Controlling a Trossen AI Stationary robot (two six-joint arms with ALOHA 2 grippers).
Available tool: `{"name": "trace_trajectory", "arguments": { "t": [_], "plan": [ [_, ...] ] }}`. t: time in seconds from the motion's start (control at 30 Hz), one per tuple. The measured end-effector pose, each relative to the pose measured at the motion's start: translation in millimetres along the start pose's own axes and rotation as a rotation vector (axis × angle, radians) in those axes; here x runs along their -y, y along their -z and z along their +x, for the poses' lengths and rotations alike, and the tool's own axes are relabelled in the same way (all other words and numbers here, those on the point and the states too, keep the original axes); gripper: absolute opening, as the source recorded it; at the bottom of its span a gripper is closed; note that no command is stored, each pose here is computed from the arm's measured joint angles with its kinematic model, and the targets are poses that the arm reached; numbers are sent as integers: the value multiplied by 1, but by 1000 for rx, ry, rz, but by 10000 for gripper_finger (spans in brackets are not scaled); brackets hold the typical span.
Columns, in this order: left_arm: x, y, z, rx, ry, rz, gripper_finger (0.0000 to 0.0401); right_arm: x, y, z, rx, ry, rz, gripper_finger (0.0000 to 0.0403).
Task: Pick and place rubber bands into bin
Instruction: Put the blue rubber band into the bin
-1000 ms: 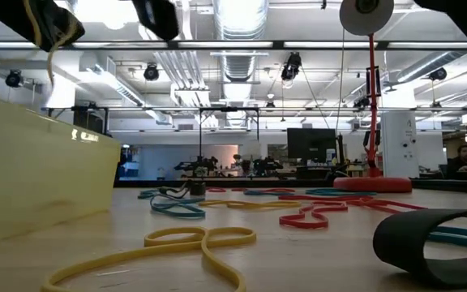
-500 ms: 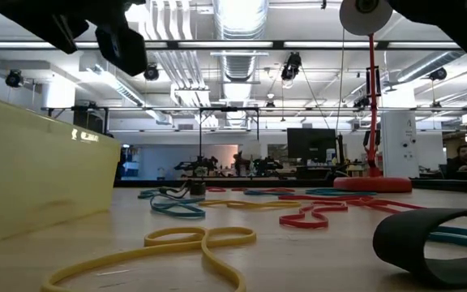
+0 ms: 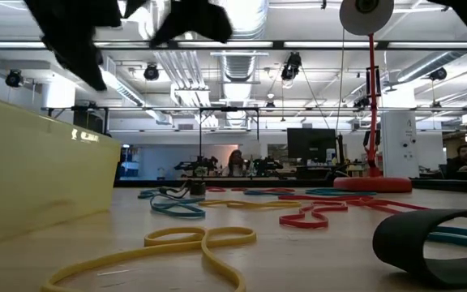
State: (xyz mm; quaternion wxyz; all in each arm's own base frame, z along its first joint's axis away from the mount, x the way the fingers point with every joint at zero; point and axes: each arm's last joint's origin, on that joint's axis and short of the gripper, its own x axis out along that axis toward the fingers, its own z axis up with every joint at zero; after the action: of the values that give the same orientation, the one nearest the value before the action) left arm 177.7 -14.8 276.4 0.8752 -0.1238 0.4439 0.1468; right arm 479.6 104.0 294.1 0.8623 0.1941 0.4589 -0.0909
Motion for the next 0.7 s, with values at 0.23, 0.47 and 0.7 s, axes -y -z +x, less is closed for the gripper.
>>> {"name": "trace_trajectory", "arguments": {
  "t": [0.23,0.47,0.7],
  "plan": [
    [-30,-34,48,-23,-58,173,106,22,28,-18,-230,310,101,183],
    [-31,-35,86,-147,48,744,106,11,51,-27,-339,386,-138,183],
    [-45,-32,130,-278,114,807,106,16,61,-16,-392,418,-193,183]
  ]
}}
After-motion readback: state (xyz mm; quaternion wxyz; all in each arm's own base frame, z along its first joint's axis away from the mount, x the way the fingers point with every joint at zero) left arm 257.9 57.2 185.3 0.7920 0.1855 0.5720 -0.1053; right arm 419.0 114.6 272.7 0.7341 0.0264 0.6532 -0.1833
